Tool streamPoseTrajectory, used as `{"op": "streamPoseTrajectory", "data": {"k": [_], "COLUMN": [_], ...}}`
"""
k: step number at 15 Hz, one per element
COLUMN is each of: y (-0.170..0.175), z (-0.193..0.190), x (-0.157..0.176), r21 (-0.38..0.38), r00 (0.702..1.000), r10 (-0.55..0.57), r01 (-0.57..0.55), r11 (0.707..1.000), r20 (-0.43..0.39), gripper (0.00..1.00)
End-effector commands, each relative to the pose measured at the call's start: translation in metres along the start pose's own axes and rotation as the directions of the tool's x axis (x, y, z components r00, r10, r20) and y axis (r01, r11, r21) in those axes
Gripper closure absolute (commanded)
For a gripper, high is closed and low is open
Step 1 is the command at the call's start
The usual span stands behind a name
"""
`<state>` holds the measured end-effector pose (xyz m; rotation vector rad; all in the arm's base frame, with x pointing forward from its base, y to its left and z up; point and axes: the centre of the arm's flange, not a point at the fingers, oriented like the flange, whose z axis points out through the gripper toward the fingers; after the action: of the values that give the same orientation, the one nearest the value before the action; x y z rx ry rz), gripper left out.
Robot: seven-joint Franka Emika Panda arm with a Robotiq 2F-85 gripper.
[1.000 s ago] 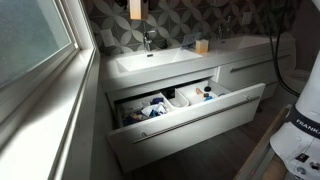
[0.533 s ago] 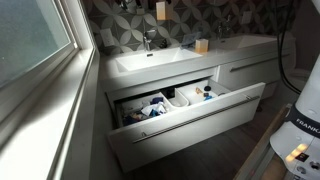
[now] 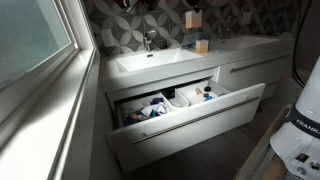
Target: Take the box from the windowsill and place it next to the box on the countertop
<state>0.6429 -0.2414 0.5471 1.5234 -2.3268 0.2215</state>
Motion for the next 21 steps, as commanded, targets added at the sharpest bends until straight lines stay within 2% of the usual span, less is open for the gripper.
{"op": "streamPoseTrajectory", "data": {"k": [1,2,3,10,12,18,21], "y": [0.077,0.013,0.016,0.013,0.011,0.012,0.011], "z": [0.03,0.014,0.016,0.021,0.031,0.091,0.122], "x": [0.005,0.008,0.01,0.011,0.034,0.123,0.145], "r21": [-0.063,-0.048,-0.058,-0.056,-0.056,-0.07,-0.047], "r00": [0.987,0.996,0.995,0.994,0.992,0.97,0.971], "r10": [0.162,0.092,0.099,0.103,0.123,0.24,0.237], "r01": [-0.163,-0.092,-0.1,-0.104,-0.123,-0.238,-0.235], "r11": [0.985,0.995,0.993,0.993,0.991,0.969,0.971], "r20": [-0.015,-0.011,-0.009,-0.019,-0.006,0.028,0.038], "gripper": [0.99,0.99,0.97,0.99,0.99,0.99,0.99]}}
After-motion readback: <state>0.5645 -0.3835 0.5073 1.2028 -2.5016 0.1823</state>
